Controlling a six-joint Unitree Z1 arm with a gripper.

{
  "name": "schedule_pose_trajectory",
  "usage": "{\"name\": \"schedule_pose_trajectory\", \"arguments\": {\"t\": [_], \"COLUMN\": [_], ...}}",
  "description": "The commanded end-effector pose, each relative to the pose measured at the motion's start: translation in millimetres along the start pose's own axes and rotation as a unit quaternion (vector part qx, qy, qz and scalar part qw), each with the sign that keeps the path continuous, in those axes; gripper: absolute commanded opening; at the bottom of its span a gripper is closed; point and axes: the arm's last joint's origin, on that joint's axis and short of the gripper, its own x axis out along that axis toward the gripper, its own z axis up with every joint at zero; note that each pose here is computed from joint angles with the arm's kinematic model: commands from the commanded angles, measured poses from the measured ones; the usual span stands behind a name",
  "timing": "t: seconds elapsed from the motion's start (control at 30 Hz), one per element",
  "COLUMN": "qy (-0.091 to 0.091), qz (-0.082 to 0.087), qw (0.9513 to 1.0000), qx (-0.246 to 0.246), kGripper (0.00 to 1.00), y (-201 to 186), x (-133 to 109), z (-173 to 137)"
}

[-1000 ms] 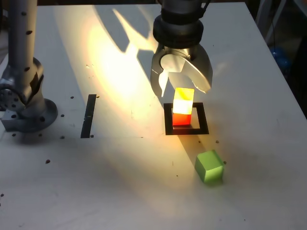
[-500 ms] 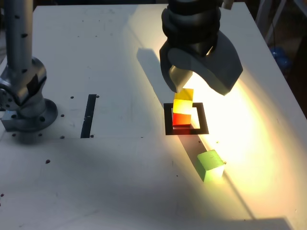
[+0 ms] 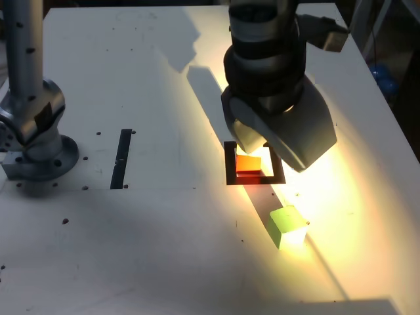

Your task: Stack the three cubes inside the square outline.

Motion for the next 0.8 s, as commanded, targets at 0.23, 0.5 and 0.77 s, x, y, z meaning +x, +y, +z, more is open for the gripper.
{"name": "schedule_pose_trajectory", "arguments": {"t": [0.23,0.5,0.77], "qy": [0.011,0.009,0.009], "qz": [-0.028,-0.042,-0.051], "qw": [0.9992,0.9981,0.9970], "qx": [0.027,0.043,0.058], "kGripper": [0.99,0.99,0.98], "y": [-3.7,-8.6,-14.5], "x": [19.0,33.2,49.2], "z": [5.0,20.3,40.2]}}
